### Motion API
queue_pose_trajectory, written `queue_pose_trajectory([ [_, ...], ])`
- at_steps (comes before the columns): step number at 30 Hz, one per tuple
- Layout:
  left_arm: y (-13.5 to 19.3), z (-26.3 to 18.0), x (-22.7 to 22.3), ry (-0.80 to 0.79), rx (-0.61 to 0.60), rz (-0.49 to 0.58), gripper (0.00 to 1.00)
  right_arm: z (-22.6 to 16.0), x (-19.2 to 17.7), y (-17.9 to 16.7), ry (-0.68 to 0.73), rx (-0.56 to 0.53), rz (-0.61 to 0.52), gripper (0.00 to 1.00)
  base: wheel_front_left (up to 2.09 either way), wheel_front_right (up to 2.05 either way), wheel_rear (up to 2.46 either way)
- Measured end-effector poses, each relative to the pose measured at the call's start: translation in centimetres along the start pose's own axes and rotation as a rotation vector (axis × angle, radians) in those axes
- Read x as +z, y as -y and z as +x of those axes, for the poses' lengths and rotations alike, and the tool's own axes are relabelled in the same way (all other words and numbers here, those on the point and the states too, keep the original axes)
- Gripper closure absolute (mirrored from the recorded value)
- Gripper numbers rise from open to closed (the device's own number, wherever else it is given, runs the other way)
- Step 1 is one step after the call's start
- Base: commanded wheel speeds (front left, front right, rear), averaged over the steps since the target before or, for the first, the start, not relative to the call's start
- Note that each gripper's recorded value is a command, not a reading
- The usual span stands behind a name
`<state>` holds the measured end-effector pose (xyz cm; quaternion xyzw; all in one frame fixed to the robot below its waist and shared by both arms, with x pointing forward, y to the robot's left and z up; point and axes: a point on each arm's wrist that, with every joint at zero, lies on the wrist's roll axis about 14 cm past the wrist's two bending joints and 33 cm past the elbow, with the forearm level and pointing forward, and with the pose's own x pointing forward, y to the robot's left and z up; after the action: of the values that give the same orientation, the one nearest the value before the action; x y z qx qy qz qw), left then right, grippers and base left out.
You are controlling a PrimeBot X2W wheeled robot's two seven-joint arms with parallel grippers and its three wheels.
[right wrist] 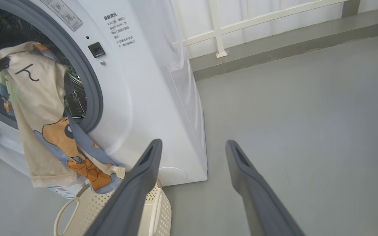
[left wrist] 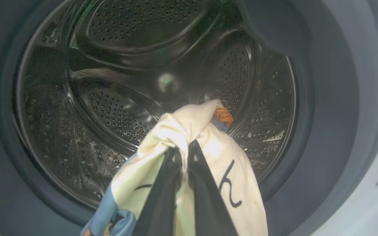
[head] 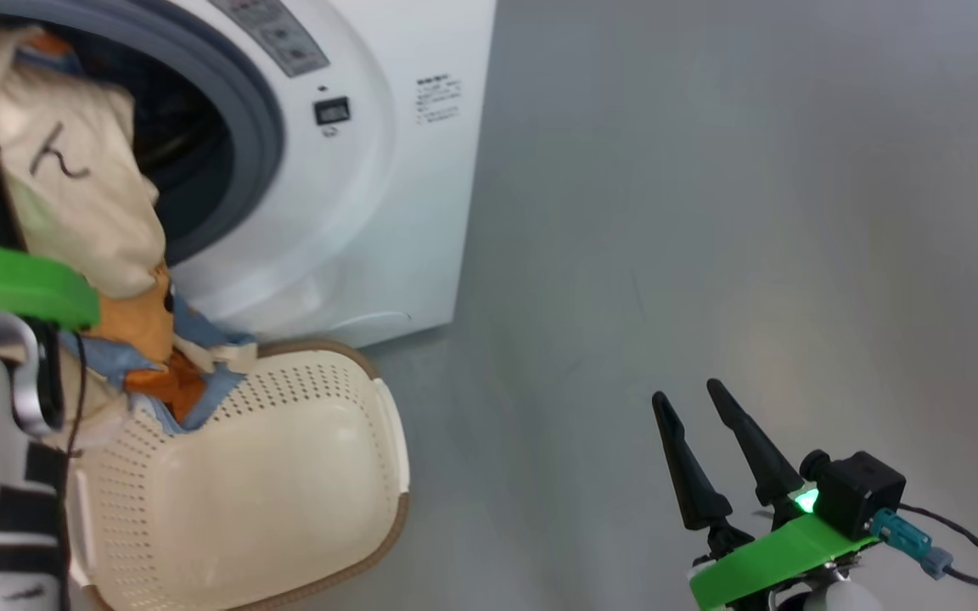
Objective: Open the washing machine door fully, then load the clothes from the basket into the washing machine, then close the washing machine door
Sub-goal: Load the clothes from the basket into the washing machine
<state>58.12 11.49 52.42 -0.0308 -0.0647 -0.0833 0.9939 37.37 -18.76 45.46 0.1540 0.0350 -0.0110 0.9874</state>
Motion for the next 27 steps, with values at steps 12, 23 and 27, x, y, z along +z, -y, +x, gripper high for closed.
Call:
queue_pose_trajectory([
  [12, 2.5, 6.4, -5.7, -0.086, -0.034, 0.014, 1.00, 1.0, -2.0, 2.2, -0.066, -0.066, -0.011, 0.00, 0.00, 0.00, 0.00],
  [23, 0.7, 11.5, -7.3, -0.073, 0.003, 0.055, 1.00, 2.2, -4.6, 2.7, -0.143, -0.068, -0.027, 0.00, 0.00, 0.00, 0.00],
  [27, -0.2, 13.4, -7.6, -0.055, 0.014, 0.086, 1.00, 2.9, -5.6, 2.9, -0.167, -0.068, -0.033, 0.00, 0.00, 0.00, 0.00],
])
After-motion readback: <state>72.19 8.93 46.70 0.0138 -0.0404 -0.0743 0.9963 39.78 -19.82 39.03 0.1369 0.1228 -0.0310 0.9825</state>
